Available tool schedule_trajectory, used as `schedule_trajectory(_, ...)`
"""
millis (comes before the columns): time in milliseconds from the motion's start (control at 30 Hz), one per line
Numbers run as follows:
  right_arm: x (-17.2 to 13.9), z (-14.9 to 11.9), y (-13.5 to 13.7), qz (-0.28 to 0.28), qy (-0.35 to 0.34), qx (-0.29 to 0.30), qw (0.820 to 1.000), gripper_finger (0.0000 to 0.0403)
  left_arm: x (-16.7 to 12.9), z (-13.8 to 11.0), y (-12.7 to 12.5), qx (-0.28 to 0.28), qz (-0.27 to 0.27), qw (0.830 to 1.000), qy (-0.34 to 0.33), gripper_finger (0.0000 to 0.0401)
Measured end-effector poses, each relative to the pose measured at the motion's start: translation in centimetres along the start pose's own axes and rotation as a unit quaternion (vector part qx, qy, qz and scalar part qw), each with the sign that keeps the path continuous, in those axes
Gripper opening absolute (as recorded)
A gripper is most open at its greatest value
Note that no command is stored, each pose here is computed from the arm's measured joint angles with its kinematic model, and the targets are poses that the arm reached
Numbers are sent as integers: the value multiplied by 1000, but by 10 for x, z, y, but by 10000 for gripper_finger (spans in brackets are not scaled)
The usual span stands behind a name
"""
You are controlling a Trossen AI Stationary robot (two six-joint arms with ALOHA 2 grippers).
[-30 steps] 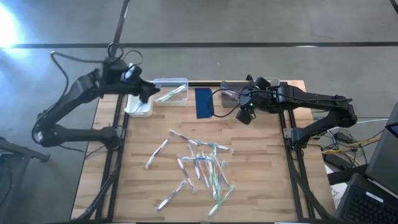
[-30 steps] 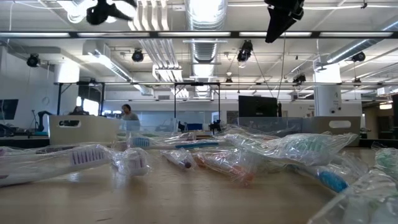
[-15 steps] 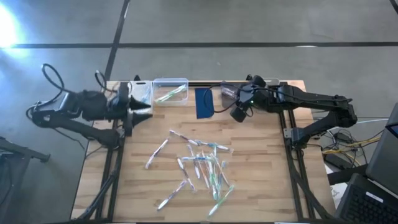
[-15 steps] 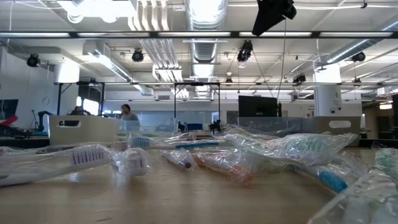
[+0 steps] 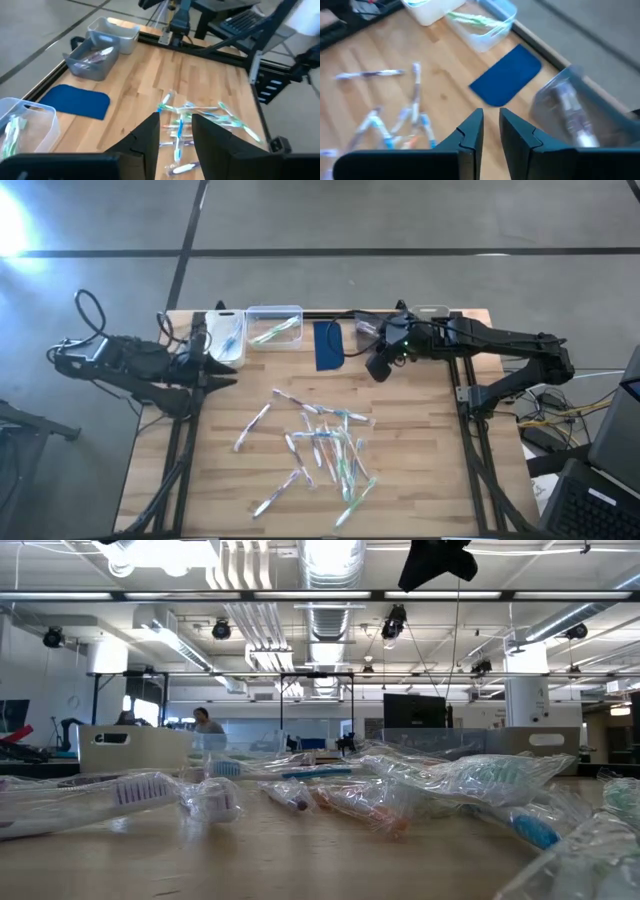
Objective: Pick & Place Toothbrushes
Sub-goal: Put the orange toothbrush into the gray bin
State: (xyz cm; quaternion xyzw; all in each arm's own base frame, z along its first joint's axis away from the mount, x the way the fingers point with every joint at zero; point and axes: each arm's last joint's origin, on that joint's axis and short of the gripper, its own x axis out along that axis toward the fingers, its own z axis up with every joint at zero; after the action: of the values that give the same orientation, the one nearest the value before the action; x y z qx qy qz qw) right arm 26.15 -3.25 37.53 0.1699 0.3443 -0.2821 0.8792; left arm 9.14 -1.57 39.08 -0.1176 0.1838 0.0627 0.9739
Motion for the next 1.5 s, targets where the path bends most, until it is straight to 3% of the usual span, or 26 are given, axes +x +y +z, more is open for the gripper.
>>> schedule_trajectory(433,24,-49,69,-9,94,96,991,28,-17,-25,13,98,-37,995,-6,94)
schedule_trajectory(700,37,-87,100,-33,199,156,967,39,-22,-42,21,95,-29,994,45,94)
schedule_trajectory(933,56,-108,115,-54,254,131,957,65,-16,-58,25,77,-6,991,110,94)
schedule_trajectory(1067,65,-118,123,-65,263,116,956,85,-13,-67,26,154,-44,978,132,94)
schedule_trajectory(1200,68,-125,129,-63,266,111,956,108,-16,-76,30,172,-47,976,125,94)
schedule_trajectory(1500,65,-133,142,-36,273,117,954,161,-24,-102,43,154,-56,983,79,94)
